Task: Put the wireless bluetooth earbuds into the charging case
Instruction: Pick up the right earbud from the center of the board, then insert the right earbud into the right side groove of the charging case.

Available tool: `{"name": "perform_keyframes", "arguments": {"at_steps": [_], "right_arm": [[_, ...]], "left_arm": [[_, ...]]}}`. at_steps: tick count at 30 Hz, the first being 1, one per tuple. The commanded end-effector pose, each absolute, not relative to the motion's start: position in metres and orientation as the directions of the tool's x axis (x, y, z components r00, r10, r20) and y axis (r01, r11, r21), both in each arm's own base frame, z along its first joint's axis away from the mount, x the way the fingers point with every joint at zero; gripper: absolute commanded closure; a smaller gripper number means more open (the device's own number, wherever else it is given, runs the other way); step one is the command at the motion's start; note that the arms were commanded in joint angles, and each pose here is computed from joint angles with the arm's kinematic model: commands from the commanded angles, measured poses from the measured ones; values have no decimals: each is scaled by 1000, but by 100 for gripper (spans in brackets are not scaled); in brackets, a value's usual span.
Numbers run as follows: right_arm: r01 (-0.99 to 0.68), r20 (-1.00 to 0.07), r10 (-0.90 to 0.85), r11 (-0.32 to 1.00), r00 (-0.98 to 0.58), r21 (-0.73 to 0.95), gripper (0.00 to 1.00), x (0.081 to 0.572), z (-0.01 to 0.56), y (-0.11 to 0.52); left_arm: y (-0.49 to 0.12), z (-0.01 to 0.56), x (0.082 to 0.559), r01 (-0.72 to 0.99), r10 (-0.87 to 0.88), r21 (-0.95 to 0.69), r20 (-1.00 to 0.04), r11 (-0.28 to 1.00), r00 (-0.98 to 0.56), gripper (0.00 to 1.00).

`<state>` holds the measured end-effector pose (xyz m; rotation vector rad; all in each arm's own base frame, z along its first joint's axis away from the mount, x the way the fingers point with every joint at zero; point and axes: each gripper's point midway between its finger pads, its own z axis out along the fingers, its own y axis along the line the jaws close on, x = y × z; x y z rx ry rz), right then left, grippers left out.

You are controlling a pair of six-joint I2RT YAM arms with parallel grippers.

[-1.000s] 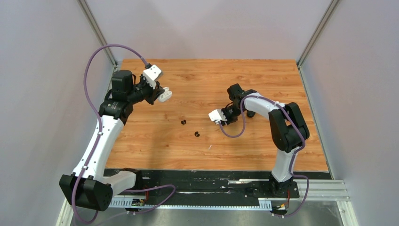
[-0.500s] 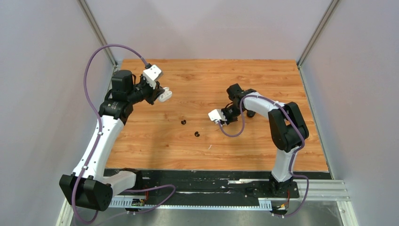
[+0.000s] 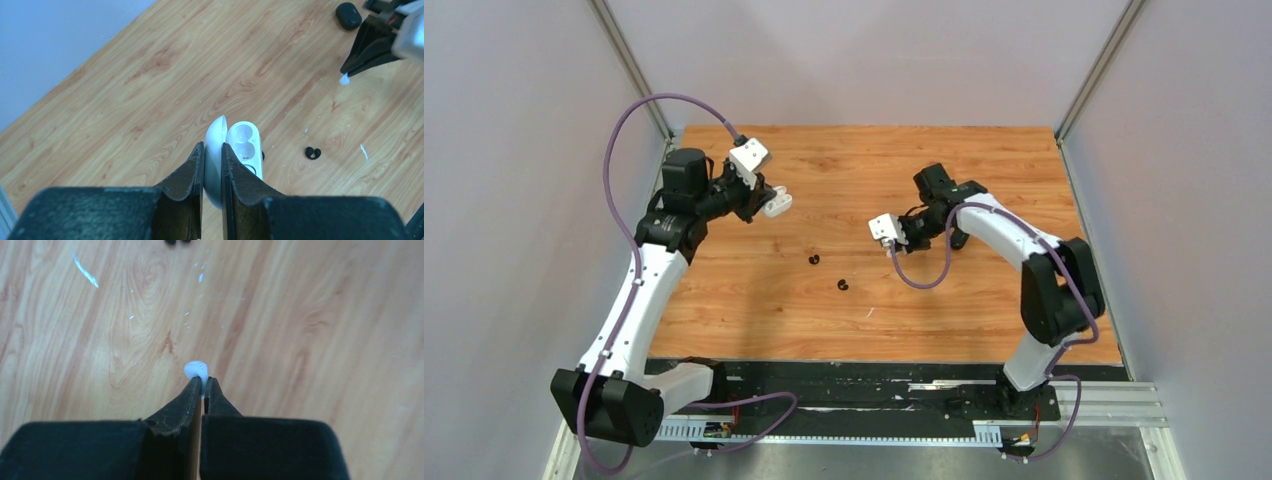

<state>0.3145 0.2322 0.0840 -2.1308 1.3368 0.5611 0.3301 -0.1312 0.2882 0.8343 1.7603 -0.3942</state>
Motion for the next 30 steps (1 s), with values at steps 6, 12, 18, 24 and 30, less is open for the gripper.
{"name": "perform_keyframes", "arguments": {"at_steps": [6,12,18,24,30], "right_arm": [[-821,-735,-374,-182,566,-541,100,300,271,280],[-798,-767,-225,-119,601,-590,100,287,342,325],[-809,-790,-175,-111,587,-577,100,285,358,356],[-844,-828,-164,-105,536,-525,100,289,355,376],[-847,-831,-168,-108,531,-520,100,289,349,384]], "left_arm": [[-158,293,345,767,276,76,-952,638,-135,100],[-184,297,346,825,272,95,-960,557,-73,100],[-202,306,333,874,262,138,-965,465,13,100],[-208,315,318,890,258,198,-961,410,95,100],[-209,321,306,896,255,234,-956,378,143,100]]}}
